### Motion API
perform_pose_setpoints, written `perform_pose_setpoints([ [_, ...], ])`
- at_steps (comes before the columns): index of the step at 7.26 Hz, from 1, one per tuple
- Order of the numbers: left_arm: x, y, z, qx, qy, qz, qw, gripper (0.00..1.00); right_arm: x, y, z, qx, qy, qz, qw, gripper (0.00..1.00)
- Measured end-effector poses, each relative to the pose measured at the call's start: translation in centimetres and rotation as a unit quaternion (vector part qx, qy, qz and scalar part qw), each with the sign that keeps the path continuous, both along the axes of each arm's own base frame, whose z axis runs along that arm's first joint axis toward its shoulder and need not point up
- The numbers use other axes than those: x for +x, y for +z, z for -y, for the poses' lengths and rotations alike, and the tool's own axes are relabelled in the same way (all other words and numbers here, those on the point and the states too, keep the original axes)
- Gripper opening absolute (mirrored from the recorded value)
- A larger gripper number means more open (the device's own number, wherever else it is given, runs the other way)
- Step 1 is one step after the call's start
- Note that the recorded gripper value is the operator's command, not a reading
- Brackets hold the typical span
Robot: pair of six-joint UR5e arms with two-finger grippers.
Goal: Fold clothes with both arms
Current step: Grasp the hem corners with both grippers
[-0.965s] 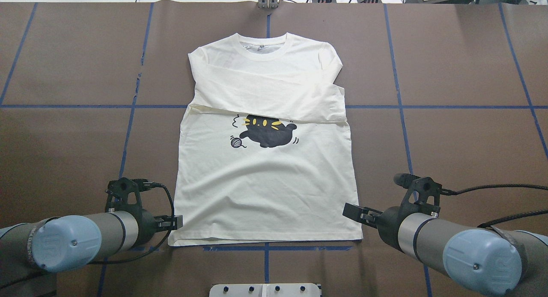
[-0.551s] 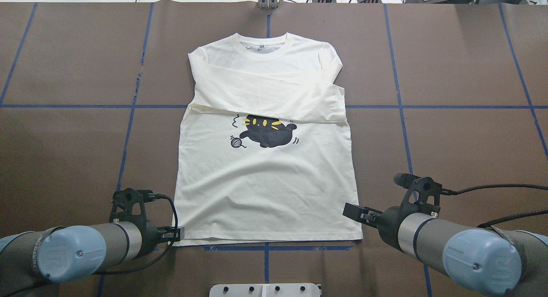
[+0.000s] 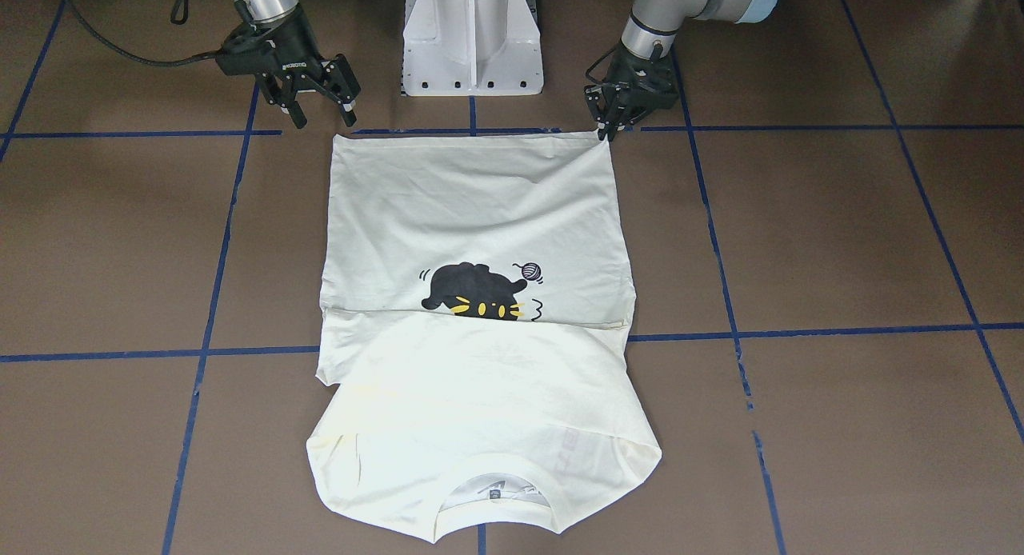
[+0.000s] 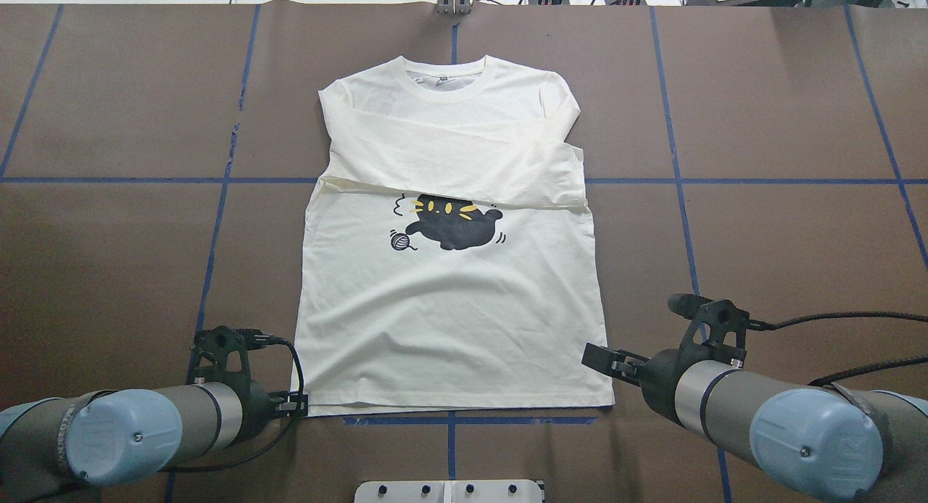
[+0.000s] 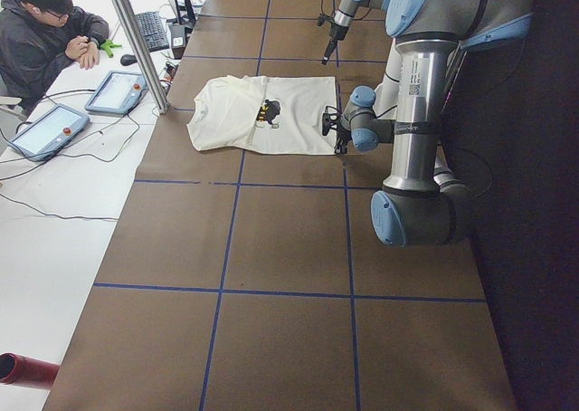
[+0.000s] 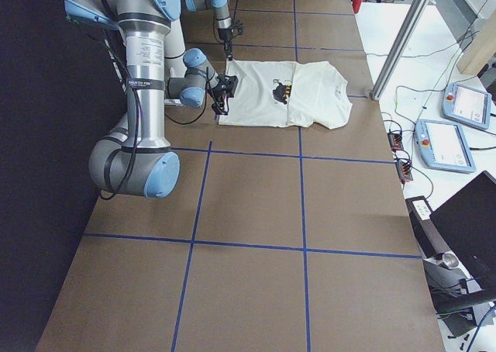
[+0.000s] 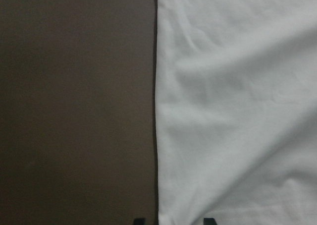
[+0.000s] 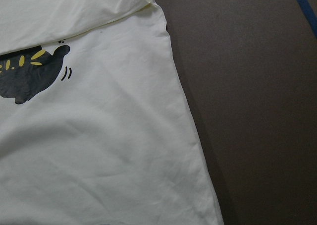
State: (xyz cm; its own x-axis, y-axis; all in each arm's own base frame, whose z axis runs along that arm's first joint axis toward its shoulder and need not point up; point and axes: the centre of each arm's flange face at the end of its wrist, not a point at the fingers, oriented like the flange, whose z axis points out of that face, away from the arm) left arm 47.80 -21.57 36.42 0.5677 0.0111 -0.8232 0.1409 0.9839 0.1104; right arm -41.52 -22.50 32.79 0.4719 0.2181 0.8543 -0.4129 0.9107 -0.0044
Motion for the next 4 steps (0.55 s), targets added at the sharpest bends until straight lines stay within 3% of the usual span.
perform_pose_setpoints([
  [1, 0.0, 0.0, -0.1, 0.0, 0.001, 0.0, 1.0, 0.0, -0.3, 0.7, 0.0, -0.002, 0.0, -0.008, 1.0, 0.84],
  [3, 0.1, -0.1, -0.2, 0.001, 0.002, -0.001, 1.0, 0.0, -1.1, 2.3, -0.6, -0.014, 0.007, -0.021, 0.9996, 0.77],
  [4, 0.1, -0.2, -0.3, 0.002, 0.002, -0.002, 1.0, 0.0, -1.7, 3.0, -1.2, -0.019, 0.014, -0.025, 0.9994, 0.69],
])
